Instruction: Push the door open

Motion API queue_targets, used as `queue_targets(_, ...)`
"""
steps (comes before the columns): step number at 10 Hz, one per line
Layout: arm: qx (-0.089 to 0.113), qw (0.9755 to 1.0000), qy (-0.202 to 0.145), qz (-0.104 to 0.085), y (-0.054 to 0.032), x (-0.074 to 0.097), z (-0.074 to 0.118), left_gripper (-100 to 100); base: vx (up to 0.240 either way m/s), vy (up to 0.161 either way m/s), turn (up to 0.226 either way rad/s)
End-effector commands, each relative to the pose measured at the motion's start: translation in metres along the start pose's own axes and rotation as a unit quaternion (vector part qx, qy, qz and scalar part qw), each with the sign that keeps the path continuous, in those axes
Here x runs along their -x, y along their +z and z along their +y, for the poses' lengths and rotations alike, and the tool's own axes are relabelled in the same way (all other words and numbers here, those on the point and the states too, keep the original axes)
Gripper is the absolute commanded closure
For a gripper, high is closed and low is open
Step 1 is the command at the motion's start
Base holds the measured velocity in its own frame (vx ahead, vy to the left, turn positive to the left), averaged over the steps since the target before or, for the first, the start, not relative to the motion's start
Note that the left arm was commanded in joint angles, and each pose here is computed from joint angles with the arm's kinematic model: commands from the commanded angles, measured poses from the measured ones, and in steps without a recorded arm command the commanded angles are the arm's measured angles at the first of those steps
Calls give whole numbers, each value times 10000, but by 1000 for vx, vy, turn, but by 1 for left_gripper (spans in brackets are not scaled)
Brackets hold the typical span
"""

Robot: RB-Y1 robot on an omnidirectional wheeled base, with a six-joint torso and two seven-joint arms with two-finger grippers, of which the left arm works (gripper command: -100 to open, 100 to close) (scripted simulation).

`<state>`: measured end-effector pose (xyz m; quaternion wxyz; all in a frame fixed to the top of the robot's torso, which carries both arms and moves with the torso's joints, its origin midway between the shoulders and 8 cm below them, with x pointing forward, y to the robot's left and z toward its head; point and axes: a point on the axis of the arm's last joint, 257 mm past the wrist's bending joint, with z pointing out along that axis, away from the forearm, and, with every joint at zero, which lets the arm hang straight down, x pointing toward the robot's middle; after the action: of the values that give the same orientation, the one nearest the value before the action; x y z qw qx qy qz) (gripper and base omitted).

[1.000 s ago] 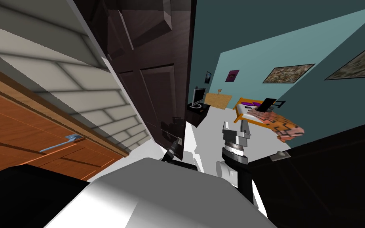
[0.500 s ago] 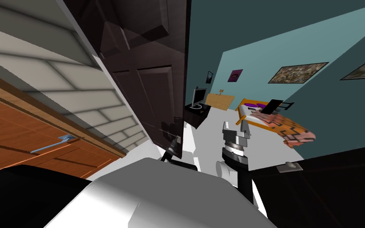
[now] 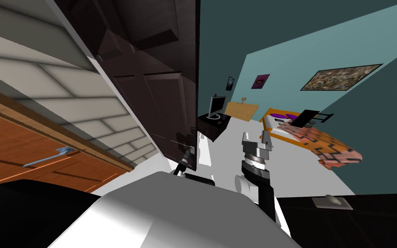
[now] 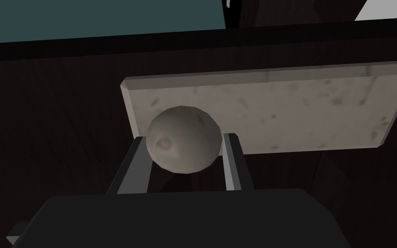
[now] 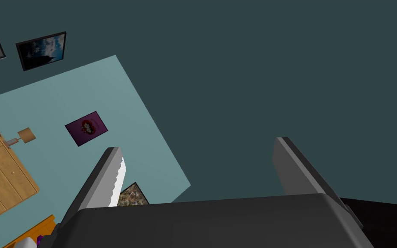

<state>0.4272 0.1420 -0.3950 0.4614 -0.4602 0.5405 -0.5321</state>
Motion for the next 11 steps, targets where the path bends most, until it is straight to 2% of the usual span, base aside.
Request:
queue_targets(1,-42,9999,-23,-110,45,72,-35,100,139,-140,58)
queue_targets(2,-40,9999,-35,-154,56,98,-35,100,154,-129,52)
queue_targets(3,0,9999,-7,-145,26,110,1,100,74,-43,34)
queue_targets(4,-17,9996,21,-264,47,240,-12,100,128,-45,42)
queue_targets(6,-18,9993,36,-367,59,341,-13,100,168,-86,47)
queue_targets(11,-29,9969,11,-787,102,673,-25,100,194,-130,84)
